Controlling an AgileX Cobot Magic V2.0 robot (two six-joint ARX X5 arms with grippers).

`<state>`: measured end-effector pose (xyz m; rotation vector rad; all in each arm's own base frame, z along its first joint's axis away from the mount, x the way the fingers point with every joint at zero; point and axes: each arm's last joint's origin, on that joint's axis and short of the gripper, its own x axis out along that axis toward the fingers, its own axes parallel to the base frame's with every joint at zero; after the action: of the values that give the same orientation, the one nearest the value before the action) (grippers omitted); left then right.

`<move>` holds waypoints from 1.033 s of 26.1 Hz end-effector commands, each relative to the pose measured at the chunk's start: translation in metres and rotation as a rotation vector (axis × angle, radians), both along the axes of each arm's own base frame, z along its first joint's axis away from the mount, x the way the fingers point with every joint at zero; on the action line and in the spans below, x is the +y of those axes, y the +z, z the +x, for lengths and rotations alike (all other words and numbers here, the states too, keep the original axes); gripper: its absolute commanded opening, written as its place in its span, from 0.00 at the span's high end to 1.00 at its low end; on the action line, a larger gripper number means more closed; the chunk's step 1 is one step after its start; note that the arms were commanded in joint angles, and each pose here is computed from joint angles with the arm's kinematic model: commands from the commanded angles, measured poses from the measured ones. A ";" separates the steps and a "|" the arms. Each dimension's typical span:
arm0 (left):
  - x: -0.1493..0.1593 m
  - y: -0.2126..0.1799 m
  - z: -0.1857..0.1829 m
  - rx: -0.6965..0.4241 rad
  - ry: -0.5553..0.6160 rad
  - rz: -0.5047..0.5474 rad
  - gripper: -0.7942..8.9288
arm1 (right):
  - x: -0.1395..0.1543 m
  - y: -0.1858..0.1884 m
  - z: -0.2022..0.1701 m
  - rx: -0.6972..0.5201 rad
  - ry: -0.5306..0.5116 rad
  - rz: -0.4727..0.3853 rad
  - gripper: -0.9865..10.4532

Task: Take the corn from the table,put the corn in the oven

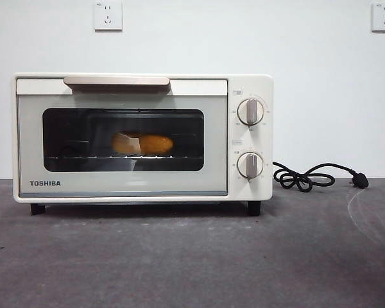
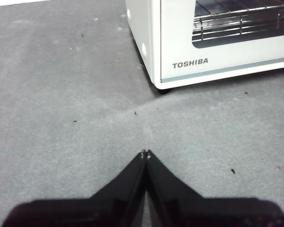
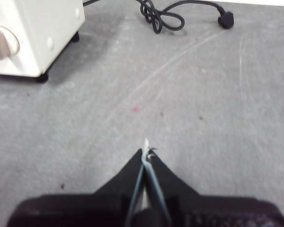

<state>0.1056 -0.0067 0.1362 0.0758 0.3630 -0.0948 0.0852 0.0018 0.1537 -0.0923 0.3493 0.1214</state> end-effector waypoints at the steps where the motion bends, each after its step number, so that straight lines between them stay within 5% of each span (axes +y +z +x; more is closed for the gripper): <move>1: 0.000 -0.002 0.000 -0.003 -0.007 0.011 0.92 | 0.000 -0.002 0.001 0.001 -0.012 -0.001 0.92; 21: 0.000 -0.001 0.000 -0.006 -0.006 0.011 0.92 | 0.000 -0.002 0.001 0.010 -0.007 -0.011 0.92; 27: 0.001 0.014 -0.008 -0.197 0.001 0.000 0.92 | 0.000 -0.002 0.001 0.010 -0.007 -0.011 0.92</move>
<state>0.0980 -0.0062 0.1516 0.0735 0.1758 -0.0881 0.0855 0.0015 0.1529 -0.0977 0.3603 0.1134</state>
